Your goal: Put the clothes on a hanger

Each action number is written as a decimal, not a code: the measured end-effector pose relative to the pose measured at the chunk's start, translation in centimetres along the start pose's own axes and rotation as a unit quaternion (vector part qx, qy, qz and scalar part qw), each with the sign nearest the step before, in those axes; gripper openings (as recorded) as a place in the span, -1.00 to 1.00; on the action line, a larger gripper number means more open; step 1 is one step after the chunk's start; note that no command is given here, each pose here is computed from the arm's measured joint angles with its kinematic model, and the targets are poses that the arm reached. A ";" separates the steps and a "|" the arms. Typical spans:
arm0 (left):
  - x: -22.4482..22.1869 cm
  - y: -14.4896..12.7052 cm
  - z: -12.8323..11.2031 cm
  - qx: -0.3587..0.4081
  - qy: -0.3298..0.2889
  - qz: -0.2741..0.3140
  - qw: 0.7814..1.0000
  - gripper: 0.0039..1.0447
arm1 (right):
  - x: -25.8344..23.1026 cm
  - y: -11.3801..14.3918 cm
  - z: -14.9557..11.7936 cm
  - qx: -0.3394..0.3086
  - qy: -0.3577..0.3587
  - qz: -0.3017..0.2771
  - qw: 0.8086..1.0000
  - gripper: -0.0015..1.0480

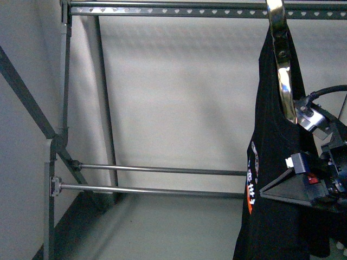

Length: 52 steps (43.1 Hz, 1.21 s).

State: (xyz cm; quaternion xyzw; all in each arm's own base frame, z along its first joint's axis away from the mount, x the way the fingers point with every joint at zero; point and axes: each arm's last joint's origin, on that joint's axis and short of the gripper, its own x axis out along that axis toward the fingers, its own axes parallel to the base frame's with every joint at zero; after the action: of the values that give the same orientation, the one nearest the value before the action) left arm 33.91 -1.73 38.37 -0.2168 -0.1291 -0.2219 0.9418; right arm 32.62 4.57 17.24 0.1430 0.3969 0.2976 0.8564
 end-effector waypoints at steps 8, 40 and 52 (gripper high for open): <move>0.0 0.0 0.0 0.000 0.000 0.000 1.000 0.88 | 1.2 -1.5 2.5 0.047 -0.008 0.032 0.998 -0.92; 0.0 0.0 0.0 0.000 0.000 0.000 1.000 0.88 | 3.0 -5.9 19.4 0.172 -0.126 0.195 0.957 -0.92; 0.0 0.0 0.0 0.000 0.000 0.000 1.000 0.88 | 2.8 -5.1 23.9 0.261 -0.144 0.244 0.923 -0.92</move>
State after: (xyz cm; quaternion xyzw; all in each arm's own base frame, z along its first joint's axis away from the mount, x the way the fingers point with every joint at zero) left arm 33.92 -1.73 38.34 -0.2167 -0.1288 -0.2218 0.9419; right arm 54.39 2.10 28.51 0.4955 0.2858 0.3592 0.7374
